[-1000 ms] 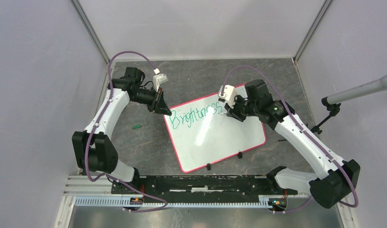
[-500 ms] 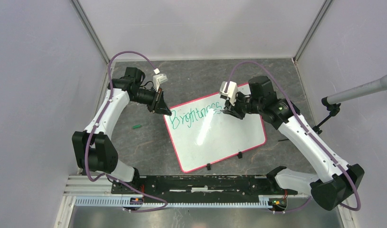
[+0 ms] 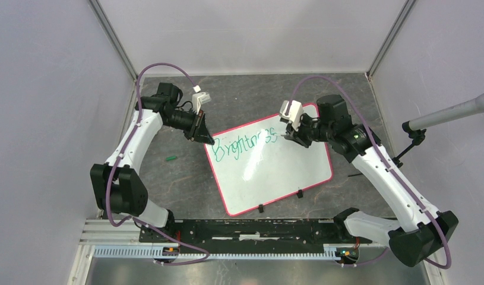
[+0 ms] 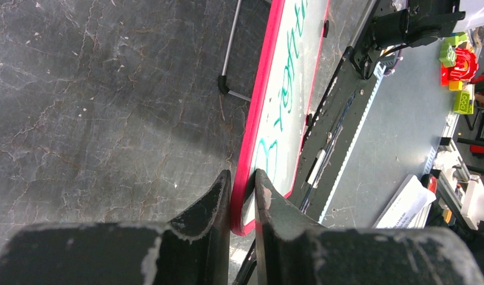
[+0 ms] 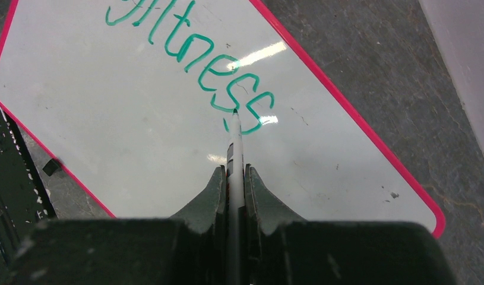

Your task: Write a sentence on the whiteboard

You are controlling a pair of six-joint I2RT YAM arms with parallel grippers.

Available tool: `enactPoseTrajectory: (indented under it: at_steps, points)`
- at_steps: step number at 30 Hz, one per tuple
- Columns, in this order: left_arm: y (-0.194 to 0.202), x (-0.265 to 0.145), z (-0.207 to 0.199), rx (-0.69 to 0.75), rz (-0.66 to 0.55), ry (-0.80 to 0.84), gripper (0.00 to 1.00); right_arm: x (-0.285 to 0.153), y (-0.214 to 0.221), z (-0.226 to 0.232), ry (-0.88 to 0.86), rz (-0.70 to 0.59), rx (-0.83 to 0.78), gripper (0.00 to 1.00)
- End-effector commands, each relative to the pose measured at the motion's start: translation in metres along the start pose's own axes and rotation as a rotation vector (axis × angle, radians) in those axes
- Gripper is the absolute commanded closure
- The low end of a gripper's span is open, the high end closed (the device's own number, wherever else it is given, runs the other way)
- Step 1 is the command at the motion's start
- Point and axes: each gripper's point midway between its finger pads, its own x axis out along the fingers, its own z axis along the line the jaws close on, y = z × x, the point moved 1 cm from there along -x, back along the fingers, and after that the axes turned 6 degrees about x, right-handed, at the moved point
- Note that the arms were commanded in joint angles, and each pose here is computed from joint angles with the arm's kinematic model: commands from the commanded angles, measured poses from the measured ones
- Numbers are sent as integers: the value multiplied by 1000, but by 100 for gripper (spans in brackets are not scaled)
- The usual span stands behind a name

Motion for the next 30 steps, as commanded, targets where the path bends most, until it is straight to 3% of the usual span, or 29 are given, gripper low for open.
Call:
enactPoseTrajectory:
  at_steps: [1,18,30]
  points:
    - [9,-3,10,20,60,-63,97,-14,0,-11,24,-36,3,100]
    - [13,0,10,18,59,-55,98,-16,22,-32,90,-26,23,100]
    - [12,1,9,22,59,-55,98,-8,16,-41,97,-34,45,100]
